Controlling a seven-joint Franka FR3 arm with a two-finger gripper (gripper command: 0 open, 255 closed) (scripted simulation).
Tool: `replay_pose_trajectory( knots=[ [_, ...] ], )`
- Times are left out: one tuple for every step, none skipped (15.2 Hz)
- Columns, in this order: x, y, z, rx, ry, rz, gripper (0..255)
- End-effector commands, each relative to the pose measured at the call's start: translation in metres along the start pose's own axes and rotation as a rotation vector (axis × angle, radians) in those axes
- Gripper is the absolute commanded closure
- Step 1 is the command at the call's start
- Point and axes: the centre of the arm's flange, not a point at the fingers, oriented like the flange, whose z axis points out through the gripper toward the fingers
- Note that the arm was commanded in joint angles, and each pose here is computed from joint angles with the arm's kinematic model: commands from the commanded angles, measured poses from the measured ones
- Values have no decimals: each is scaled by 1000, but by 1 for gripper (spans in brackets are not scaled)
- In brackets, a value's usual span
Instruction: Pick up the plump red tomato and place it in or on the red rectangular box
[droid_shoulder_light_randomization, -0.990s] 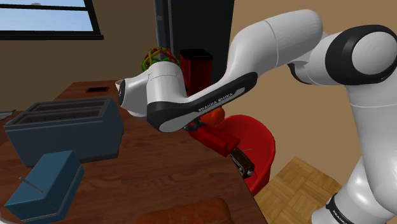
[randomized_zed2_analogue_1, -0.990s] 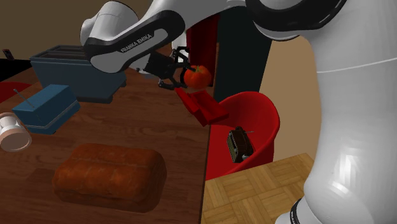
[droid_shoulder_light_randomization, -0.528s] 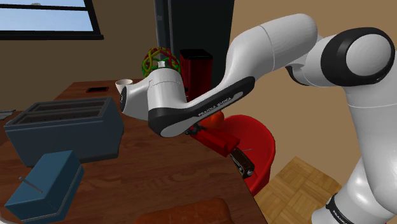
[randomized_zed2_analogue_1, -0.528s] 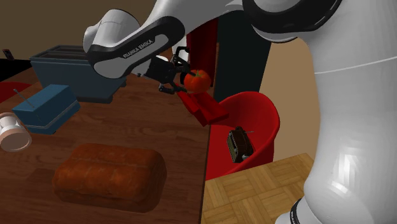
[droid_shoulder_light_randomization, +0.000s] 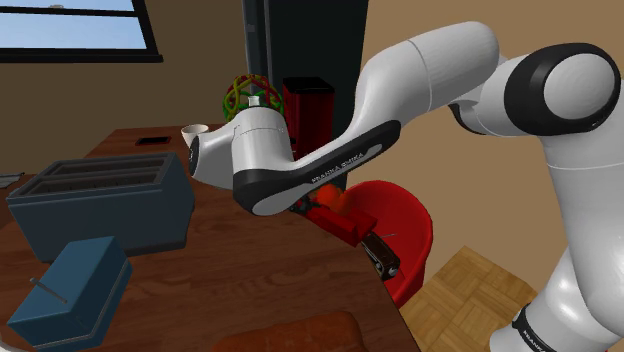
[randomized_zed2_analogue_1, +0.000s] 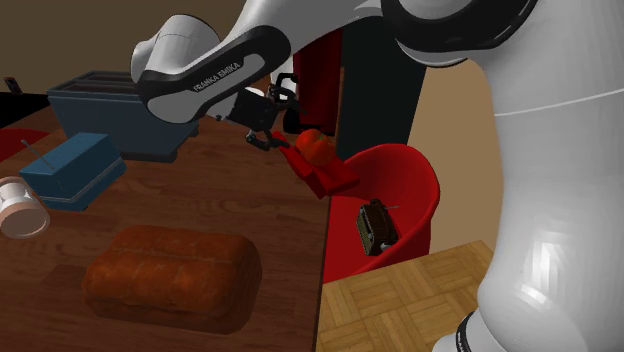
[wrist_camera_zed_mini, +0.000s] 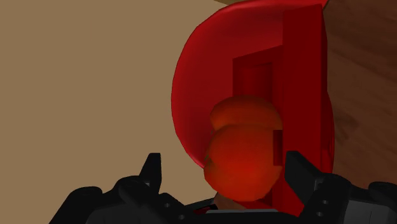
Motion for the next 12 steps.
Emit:
replay_pose_trajectory(
  knots=[
    [0,0,0,0,0,0,0],
    [0,0,-13,0,0,0,0],
    [0,0,-26,0,0,0,0],
    [0,0,-40,0,0,0,0],
    [0,0,-50,0,0,0,0],
    [0,0,-50,0,0,0,0],
    [0,0,-50,0,0,0,0],
    [0,0,-50,0,0,0,0],
    [0,0,-50,0,0,0,0],
    [0,0,-50,0,0,0,0],
    [0,0,-50,0,0,0,0],
    [0,0,-50,0,0,0,0]
  ],
)
